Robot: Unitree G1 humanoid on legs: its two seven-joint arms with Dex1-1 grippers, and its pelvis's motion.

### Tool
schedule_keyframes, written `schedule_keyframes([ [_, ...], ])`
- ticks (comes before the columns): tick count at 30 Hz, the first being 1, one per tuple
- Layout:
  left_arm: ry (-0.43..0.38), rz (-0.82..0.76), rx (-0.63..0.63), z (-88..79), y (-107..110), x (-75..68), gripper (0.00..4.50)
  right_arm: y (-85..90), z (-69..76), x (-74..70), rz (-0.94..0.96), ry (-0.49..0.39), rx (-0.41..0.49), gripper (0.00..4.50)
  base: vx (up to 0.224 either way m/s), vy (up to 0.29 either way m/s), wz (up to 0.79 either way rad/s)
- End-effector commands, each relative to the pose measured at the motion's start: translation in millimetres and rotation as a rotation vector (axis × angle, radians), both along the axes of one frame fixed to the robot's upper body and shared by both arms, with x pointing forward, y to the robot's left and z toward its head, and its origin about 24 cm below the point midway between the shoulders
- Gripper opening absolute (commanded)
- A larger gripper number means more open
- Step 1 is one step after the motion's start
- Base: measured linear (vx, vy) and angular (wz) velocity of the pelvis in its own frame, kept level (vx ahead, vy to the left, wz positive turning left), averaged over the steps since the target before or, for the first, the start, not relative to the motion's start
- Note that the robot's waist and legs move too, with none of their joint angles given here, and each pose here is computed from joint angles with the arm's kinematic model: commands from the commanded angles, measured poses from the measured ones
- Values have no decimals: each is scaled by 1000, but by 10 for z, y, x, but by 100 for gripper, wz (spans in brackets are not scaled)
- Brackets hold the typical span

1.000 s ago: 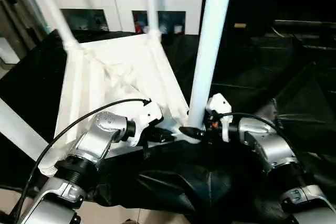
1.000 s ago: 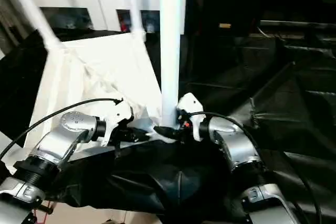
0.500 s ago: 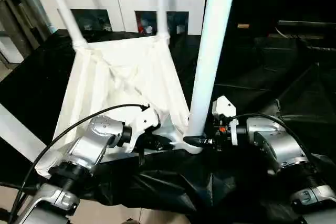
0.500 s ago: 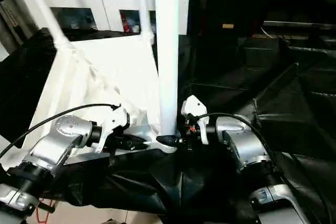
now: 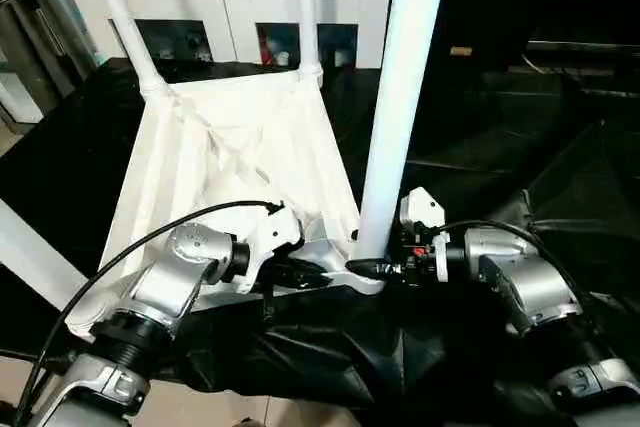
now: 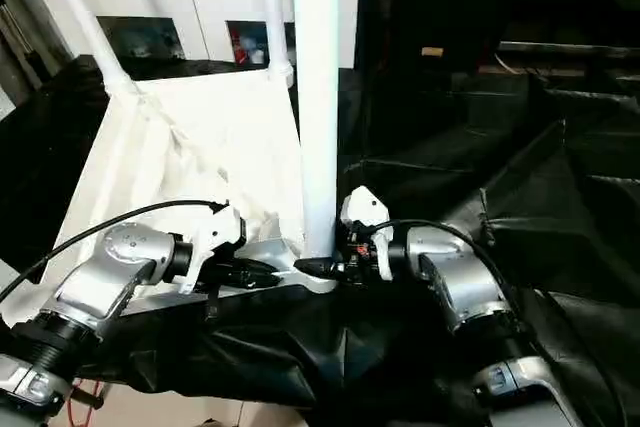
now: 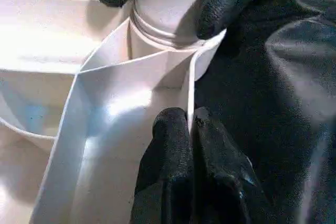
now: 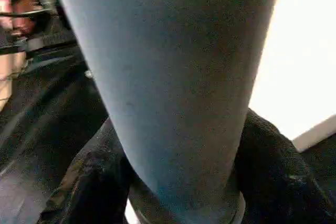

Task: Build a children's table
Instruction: Rotate leg to tighten

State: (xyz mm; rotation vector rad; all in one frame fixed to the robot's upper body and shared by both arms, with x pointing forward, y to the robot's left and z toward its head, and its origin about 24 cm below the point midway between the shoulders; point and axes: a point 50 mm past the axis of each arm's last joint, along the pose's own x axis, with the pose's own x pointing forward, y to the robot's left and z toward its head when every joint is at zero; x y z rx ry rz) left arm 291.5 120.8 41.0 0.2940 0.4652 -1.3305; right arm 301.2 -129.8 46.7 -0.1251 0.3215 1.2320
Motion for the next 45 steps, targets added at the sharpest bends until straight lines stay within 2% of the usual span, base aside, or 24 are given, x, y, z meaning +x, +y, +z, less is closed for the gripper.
schedule_keyframes([
  [1,10,124,-32,-62,-109,66,0,50,-161,101,-231,27,-22,235,0,0,0],
  [2,-5,170,-44,-45,-181,110,0,83,-226,137,-321,37,-25,231,0,0,0],
  [4,-19,205,-38,-44,-247,140,0,121,-276,150,-374,46,-33,231,0,0,0],
  [8,-32,280,-65,-24,-554,197,0,361,-379,212,-577,53,-55,230,0,0,0],
  [12,-33,268,-71,-23,-649,191,0,496,-374,221,-586,20,-59,230,0,0,0],
  [13,-35,247,-61,-37,-670,180,0,576,-348,204,-524,-8,-39,230,0,0,0],
  [14,-37,233,-51,-48,-669,172,0,603,-336,191,-491,-2,-13,251,0,0,0],
  [18,-32,174,-53,-58,-578,123,0,528,-254,166,-402,56,90,279,0,0,0],
  [22,-27,98,-66,-51,-495,59,0,429,-210,125,-294,24,69,318,0,0,0],
  [25,-4,-1,-70,-45,-380,-31,0,275,-161,42,-122,-6,36,318,18,-4,3],
  [29,16,-93,-80,-22,-220,-95,0,76,-104,-77,79,22,-6,318,27,-2,2],
  [33,50,-153,-84,-9,-147,-141,0,10,-91,-149,176,55,-25,318,0,0,0],
  [36,67,-211,-59,-4,-76,-178,0,-19,-72,-206,247,93,-26,292,0,0,0],
  [39,76,-236,-41,-8,-34,-186,0,-14,-54,-228,277,101,-16,264,0,0,0],
  [45,89,-247,-52,6,-32,-182,0,12,-58,-276,309,119,-3,254,0,0,0],
])
